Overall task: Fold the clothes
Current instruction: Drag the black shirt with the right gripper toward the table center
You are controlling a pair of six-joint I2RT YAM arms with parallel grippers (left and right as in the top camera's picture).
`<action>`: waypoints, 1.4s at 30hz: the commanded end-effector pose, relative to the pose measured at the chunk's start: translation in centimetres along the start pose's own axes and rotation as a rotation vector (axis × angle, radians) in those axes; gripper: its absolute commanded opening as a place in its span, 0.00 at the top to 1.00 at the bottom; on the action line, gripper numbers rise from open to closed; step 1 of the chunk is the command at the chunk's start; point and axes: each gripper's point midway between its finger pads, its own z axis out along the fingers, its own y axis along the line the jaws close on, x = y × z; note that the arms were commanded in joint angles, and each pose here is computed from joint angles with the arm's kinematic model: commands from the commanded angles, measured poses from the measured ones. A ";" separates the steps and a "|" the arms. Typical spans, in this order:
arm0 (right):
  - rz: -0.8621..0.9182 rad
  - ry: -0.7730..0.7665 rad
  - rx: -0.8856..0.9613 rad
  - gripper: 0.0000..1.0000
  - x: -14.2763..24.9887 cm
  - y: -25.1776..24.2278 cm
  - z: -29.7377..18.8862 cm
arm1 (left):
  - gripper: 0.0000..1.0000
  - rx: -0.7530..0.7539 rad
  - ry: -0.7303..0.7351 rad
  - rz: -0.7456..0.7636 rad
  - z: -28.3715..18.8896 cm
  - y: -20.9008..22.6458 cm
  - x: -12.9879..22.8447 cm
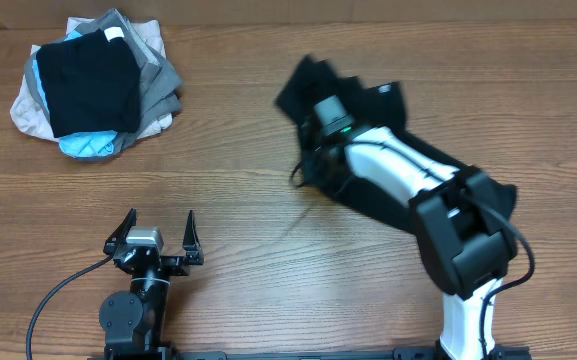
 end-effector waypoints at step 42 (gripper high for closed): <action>0.560 -0.104 -0.001 0.00 5.3 -7.6 -13.7 | 0.00 -0.013 -0.007 -0.003 0.0 0.3 0.0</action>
